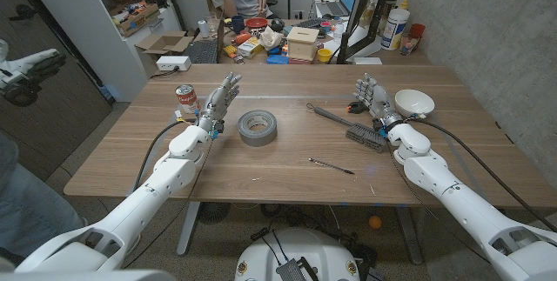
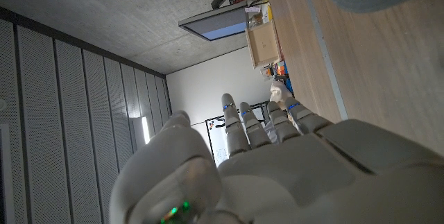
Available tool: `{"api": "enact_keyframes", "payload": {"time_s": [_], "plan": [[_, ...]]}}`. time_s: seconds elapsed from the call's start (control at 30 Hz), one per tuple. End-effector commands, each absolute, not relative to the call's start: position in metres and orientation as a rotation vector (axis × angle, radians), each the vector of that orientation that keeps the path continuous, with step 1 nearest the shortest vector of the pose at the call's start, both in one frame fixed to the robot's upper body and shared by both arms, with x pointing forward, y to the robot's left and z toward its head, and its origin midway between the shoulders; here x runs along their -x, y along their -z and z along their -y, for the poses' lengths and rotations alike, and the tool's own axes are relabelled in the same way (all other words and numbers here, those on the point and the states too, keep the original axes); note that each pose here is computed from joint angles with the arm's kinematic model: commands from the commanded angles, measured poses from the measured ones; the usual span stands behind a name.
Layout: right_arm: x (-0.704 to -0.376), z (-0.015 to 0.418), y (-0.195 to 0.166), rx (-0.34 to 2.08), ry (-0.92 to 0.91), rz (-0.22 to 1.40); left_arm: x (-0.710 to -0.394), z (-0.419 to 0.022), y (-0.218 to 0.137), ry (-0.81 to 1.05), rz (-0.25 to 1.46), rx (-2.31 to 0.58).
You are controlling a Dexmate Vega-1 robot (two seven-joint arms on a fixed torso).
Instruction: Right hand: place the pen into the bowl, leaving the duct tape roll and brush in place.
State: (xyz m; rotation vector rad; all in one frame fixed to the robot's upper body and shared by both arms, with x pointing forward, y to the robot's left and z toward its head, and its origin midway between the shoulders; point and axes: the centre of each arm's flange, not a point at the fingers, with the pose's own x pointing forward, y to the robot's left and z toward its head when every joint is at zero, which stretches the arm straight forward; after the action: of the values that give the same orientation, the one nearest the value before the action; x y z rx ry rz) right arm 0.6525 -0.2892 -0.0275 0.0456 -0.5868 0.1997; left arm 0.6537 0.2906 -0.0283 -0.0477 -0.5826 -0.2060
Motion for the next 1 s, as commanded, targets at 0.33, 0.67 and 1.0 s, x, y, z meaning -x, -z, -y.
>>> {"api": "enact_keyframes", "payload": {"time_s": [0.33, 0.67, 1.0], "plan": [[-0.637, 0.286, 0.024, -0.04, -0.175, 0.605, -0.657, -0.291, 0.024, 0.214, 0.552, 0.036], [-0.626, 0.281, 0.025, 0.0, -0.165, 0.621, -0.657, -0.294, 0.021, 0.219, 0.554, 0.036], [-0.607, 0.266, 0.025, 0.069, -0.137, 0.649, -0.659, -0.301, 0.021, 0.245, 0.554, 0.034]]}}
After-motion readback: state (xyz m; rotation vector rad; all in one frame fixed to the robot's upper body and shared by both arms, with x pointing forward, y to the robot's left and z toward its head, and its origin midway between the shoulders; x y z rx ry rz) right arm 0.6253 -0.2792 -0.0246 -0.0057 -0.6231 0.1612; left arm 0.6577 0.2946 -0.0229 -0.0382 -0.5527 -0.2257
